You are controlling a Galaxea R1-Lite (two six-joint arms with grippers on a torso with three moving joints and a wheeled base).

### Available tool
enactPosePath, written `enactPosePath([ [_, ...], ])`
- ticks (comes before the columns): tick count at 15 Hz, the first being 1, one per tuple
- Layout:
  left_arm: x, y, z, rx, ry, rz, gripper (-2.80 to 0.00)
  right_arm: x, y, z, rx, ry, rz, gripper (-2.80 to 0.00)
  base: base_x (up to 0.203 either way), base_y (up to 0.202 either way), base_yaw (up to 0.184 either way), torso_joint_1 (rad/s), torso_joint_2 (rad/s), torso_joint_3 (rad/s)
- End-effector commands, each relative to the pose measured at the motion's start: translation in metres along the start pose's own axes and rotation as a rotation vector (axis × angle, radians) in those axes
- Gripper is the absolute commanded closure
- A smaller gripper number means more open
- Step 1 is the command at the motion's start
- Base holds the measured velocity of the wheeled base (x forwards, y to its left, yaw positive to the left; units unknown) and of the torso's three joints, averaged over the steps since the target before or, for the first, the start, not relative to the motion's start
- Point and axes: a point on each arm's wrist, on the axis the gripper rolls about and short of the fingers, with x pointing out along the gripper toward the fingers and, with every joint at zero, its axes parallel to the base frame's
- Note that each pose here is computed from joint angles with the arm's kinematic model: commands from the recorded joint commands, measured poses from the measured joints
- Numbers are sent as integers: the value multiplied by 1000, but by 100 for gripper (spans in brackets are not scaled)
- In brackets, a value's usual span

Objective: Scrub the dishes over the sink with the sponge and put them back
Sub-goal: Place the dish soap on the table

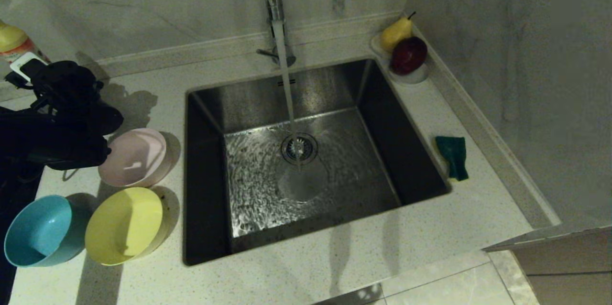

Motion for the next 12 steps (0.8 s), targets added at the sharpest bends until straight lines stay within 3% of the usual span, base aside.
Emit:
enactPosePath([
  [1,0,0,-4,1,3,4,0,0,0,0,-2,-1,1,0,0,0,0,0,0,0],
  [5,0,2,-13,21,17,6,0,0,0,0,0,-1,1,0,0,0,0,0,0,0],
  [6,0,2,-12,20,17,6,-280,0,0,0,0,-1,1,0,0,0,0,0,0,0],
  [12,1,3,-10,16,15,6,-280,0,0,0,0,-1,1,0,0,0,0,0,0,0],
])
